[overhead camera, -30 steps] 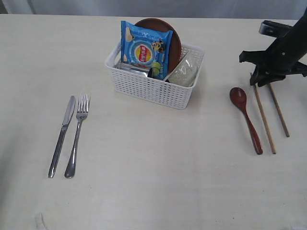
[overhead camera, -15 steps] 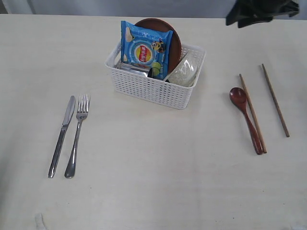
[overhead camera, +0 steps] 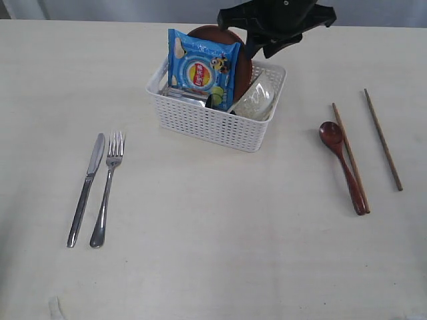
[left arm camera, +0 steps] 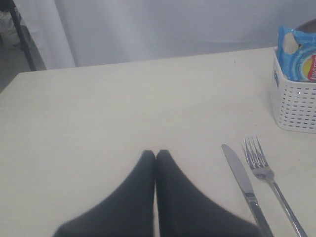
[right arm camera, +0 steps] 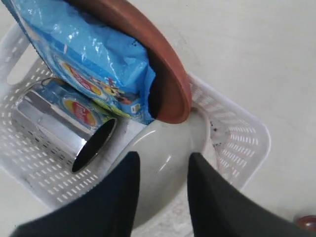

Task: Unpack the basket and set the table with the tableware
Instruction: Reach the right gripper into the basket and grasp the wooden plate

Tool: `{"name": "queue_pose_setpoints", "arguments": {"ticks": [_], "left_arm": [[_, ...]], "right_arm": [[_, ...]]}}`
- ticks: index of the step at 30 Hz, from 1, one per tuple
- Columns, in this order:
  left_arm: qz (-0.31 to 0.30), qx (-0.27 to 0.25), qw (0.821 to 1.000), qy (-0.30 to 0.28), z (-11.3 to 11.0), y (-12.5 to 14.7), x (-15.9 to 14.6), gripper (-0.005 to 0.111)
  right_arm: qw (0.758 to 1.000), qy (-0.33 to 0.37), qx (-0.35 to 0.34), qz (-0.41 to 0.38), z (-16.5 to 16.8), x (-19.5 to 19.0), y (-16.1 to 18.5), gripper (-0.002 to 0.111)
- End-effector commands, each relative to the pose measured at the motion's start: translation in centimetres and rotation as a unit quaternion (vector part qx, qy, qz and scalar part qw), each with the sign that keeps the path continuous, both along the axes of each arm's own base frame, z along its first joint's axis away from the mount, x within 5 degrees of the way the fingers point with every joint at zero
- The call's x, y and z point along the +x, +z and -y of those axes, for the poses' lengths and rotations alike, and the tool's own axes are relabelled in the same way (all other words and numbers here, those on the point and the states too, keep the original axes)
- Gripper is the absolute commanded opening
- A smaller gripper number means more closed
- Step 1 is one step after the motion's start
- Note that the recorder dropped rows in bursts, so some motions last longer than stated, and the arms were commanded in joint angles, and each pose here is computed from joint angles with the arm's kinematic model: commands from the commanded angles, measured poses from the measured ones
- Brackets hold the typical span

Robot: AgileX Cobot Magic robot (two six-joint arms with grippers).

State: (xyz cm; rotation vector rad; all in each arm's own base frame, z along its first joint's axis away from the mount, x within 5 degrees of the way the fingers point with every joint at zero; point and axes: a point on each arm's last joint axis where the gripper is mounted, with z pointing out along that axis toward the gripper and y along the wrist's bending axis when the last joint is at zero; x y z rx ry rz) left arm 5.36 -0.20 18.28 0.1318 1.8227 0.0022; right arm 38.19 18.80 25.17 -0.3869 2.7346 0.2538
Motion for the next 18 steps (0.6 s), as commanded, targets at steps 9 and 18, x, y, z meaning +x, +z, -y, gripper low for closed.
{"name": "queue_pose_setpoints", "arguments": {"ticks": [9, 18], "left_arm": [[0.0, -0.003, 1.0, -0.002, 0.0, -0.1, 0.0, 0.0], [0.0, -0.003, 1.0, -0.002, 0.0, -0.1, 0.0, 0.0]], "right_arm": [[0.998, 0.001, -0.054, -0.037, 0.2, 1.0, -3.1, 0.032], [0.988, 0.127, -0.054, 0.072, -0.3, 1.7, -0.9, 0.038]]}}
